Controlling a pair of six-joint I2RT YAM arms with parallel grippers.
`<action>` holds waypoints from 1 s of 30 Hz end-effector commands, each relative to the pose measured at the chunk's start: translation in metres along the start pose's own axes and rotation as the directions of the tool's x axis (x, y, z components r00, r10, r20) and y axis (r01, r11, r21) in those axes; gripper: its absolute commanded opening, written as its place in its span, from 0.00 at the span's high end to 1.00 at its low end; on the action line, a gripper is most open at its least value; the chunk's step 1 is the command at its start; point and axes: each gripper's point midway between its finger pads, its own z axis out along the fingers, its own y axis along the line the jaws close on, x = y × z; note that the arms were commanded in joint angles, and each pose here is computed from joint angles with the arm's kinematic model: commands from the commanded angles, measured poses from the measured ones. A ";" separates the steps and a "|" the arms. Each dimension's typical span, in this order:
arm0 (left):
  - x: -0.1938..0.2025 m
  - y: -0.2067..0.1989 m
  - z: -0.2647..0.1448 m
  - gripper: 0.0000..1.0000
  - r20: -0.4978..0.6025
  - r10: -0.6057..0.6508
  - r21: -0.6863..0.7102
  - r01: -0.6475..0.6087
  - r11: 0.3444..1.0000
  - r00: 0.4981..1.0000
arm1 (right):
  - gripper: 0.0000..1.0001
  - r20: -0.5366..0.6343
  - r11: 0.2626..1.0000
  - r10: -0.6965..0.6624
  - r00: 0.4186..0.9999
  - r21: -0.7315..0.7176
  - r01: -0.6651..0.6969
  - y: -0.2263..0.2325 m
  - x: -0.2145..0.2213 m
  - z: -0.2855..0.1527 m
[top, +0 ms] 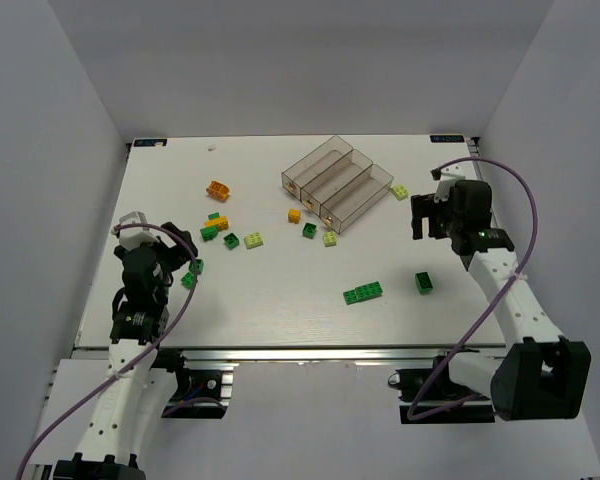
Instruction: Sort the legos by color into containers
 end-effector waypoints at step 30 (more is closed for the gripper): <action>-0.008 -0.091 -0.018 0.29 -0.214 -0.332 0.339 0.388 0.857 0.919 | 0.11 0.108 0.844 -0.197 0.974 -0.487 0.225 0.023 -0.047 0.059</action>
